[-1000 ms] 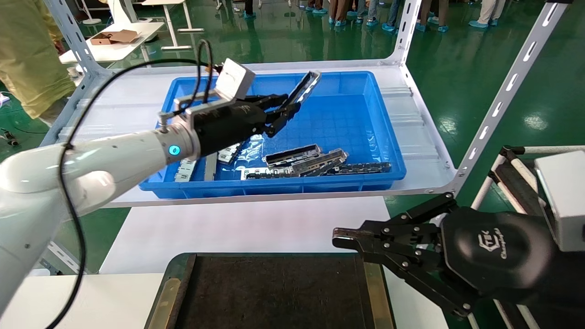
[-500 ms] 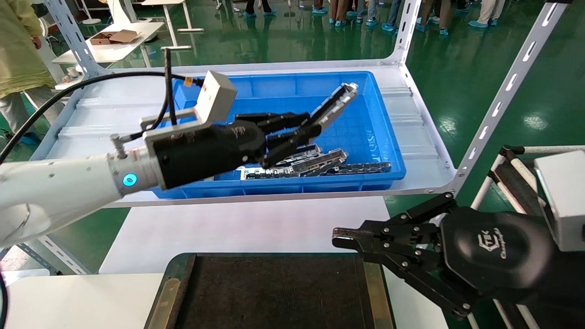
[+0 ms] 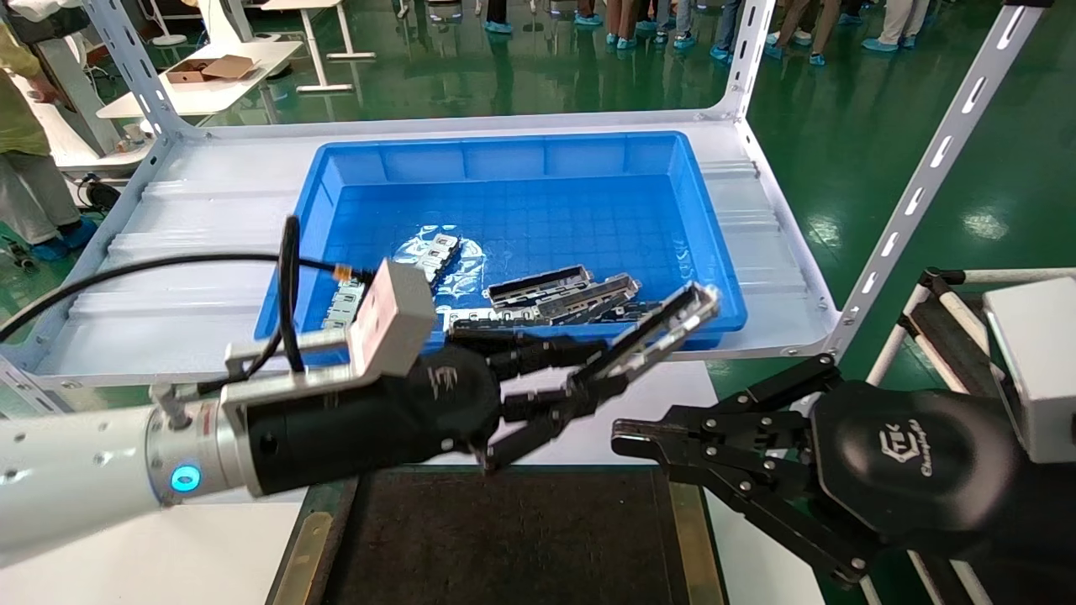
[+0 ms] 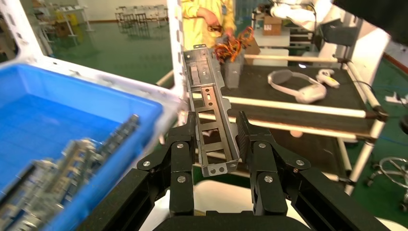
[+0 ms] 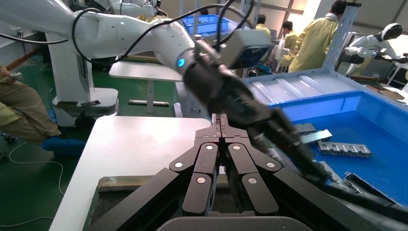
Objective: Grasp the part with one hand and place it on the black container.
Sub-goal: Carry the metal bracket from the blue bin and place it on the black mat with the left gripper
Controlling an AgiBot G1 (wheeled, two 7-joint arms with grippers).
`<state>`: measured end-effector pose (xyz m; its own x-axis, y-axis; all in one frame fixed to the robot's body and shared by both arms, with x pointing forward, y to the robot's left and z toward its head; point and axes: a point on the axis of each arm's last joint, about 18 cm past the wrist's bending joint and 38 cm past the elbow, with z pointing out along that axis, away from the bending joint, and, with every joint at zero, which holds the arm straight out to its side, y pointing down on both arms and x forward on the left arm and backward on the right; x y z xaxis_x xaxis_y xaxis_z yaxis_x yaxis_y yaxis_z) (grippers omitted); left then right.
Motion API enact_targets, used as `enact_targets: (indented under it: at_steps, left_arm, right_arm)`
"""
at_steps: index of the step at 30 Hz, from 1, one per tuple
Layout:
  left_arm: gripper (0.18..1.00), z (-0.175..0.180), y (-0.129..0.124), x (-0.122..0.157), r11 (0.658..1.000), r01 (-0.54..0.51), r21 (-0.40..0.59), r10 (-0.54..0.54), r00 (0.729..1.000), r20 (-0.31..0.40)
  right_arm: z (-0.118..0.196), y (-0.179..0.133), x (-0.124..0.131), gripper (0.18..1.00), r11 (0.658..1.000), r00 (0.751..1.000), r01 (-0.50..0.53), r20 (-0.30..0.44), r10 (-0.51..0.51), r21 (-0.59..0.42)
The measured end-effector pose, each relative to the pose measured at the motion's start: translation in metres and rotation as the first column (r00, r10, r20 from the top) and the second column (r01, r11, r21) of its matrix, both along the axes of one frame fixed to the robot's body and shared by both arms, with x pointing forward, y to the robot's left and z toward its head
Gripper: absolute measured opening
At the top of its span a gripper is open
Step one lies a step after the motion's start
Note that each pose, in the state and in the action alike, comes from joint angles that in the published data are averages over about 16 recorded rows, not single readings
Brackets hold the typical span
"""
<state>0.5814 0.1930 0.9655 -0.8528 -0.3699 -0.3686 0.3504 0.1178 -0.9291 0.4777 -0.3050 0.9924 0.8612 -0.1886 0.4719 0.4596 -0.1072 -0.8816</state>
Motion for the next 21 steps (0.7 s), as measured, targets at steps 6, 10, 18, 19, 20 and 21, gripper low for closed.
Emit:
enact_targets:
  at_steps: [6, 10, 18, 19, 20, 21]
  left_arm:
    - [0.358, -0.036, -0.002, -0.012, 1.0, 0.016, 0.014, -0.015, 0.997, -0.07]
    - [0.358, -0.064, -0.003, -0.014, 1.0, 0.01, 0.015, -0.008, 0.992, -0.129]
    - [0.358, -0.122, -0.009, -0.01, 0.998, -0.056, 0.009, 0.057, 0.964, -0.259]
    - [0.358, -0.129, -0.009, -0.009, 0.998, -0.07, 0.009, 0.07, 0.959, -0.274]
    - [0.358, -0.137, -0.01, -0.008, 0.996, -0.085, 0.01, 0.084, 0.954, -0.288]
    - [0.358, -0.144, -0.01, -0.006, 0.995, -0.1, 0.011, 0.098, 0.949, -0.301]
  right_arm:
    - [0.0, 0.0, 0.0, 0.191, 1.0, 1.0, 0.0, 0.0, 0.0, 0.0]
    - [0.0, 0.0, 0.0, 0.191, 1.0, 1.0, 0.0, 0.0, 0.0, 0.0]
    - [0.0, 0.0, 0.0, 0.191, 1.0, 1.0, 0.0, 0.0, 0.0, 0.0]
    - [0.0, 0.0, 0.0, 0.191, 1.0, 1.0, 0.0, 0.0, 0.0, 0.0]
    - [0.0, 0.0, 0.0, 0.191, 1.0, 1.0, 0.0, 0.0, 0.0, 0.0]
    - [0.0, 0.0, 0.0, 0.191, 1.0, 1.0, 0.0, 0.0, 0.0, 0.0]
